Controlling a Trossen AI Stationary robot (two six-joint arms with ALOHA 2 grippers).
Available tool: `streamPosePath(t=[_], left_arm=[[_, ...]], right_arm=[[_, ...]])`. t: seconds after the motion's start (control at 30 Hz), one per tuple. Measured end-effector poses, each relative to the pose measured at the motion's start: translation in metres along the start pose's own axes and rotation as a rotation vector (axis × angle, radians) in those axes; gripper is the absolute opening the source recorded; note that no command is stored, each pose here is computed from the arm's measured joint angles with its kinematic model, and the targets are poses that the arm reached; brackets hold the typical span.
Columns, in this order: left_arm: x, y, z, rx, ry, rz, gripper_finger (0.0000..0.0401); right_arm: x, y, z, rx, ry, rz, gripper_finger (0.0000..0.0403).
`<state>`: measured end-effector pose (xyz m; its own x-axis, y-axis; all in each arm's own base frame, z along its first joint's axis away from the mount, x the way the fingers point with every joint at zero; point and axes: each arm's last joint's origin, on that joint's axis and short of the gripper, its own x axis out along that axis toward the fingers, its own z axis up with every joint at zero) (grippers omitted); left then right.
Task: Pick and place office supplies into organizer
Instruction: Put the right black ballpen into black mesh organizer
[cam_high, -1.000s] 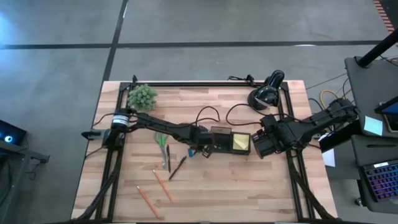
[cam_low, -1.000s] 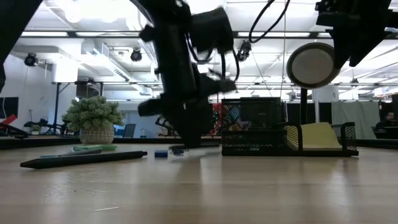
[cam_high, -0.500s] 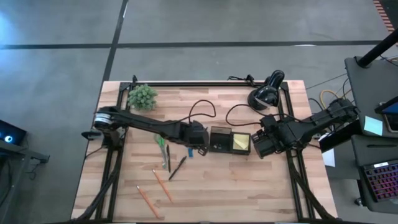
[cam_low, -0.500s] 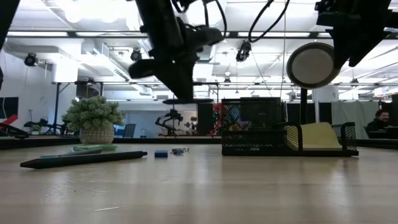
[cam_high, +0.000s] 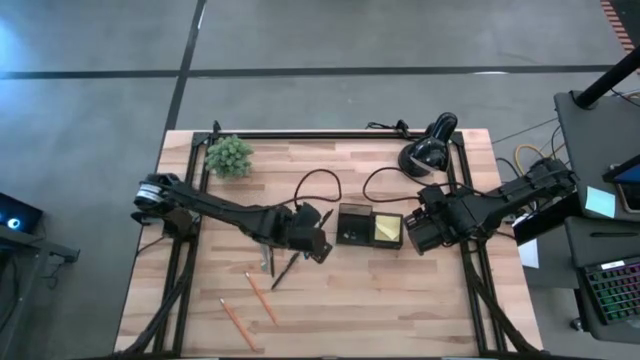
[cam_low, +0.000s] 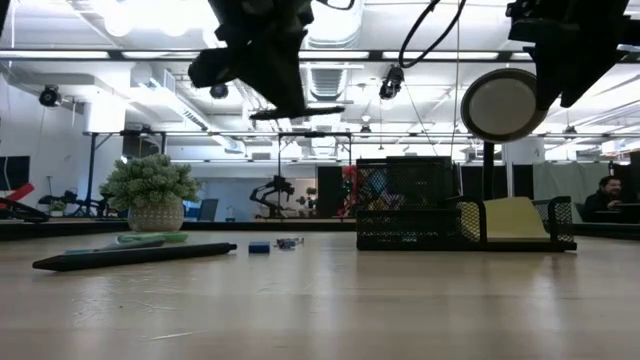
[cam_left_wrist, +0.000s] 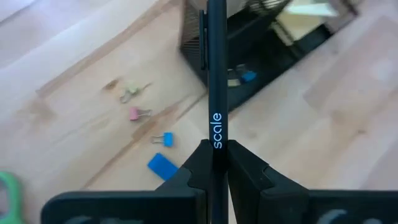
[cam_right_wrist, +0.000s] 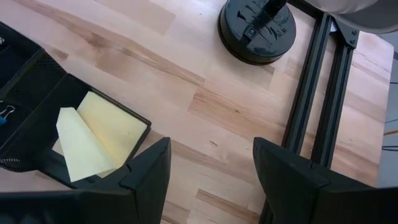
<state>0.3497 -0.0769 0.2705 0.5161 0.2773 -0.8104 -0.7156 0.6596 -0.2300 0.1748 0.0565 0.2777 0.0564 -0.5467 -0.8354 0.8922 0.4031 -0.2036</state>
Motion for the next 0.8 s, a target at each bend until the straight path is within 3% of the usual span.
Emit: streamPosePath(t=[0.8], left_arm=[[-0.012,-0.017,-0.002,0.079,-0.170,-0.079,0.0013]], right_arm=[[0.000,0.001,0.000,0.038,0.007,0.010,0.0219]])
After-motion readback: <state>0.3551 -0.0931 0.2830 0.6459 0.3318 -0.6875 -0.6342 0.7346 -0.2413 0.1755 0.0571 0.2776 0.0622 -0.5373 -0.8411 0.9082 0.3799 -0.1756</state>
